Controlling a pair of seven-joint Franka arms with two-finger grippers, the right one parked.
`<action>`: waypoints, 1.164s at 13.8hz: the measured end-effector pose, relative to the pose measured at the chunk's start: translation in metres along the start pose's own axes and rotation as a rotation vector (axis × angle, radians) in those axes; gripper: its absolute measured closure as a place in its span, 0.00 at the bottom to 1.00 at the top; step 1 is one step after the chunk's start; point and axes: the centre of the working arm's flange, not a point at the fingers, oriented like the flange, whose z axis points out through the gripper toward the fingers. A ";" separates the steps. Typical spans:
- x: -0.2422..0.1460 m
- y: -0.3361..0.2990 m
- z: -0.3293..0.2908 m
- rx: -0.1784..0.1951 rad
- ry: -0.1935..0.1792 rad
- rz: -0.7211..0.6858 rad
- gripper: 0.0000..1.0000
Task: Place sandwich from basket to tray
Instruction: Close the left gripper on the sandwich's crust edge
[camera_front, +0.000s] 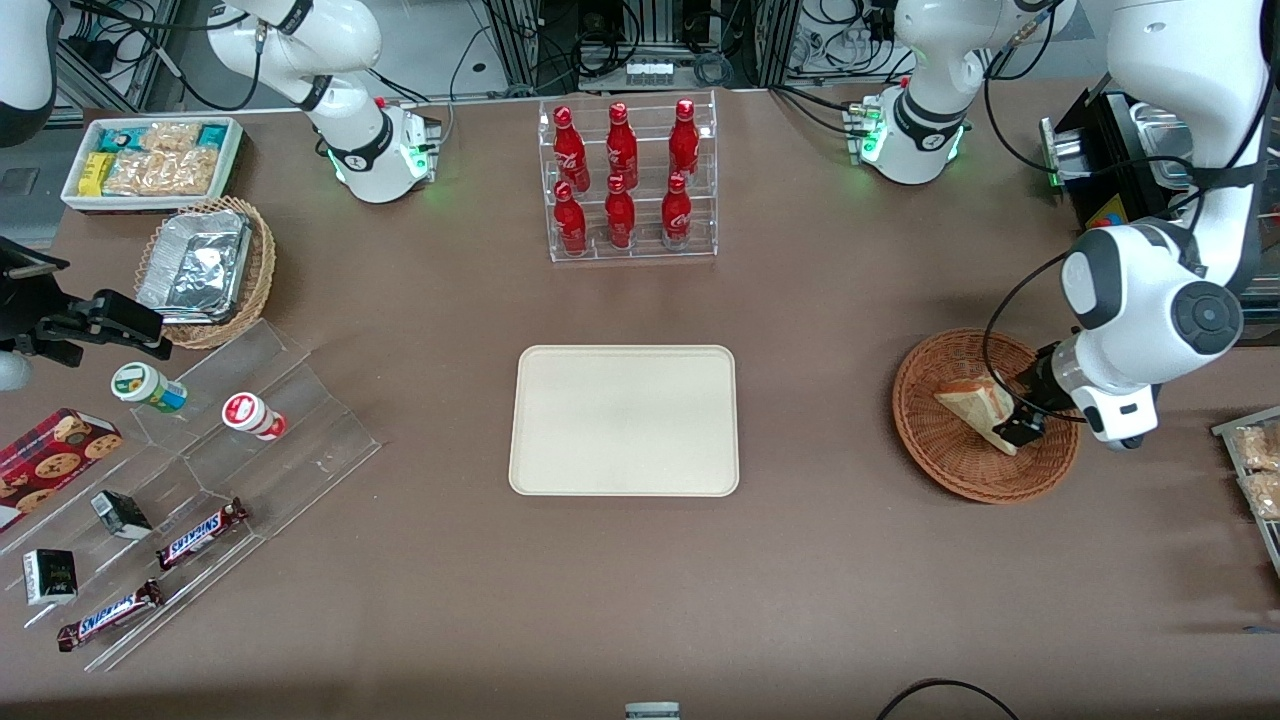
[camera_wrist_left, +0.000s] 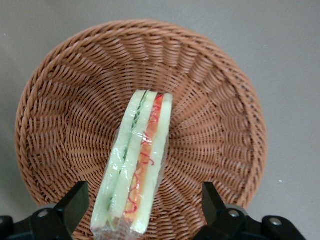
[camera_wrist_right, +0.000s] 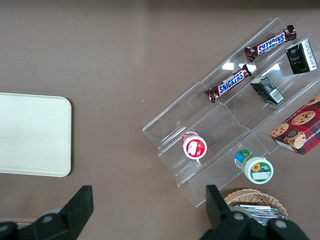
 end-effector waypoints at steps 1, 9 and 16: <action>-0.002 -0.003 0.006 0.005 -0.003 -0.001 0.00; -0.010 -0.013 0.025 0.031 -0.018 0.000 0.00; -0.016 -0.009 0.040 0.042 -0.024 0.014 0.52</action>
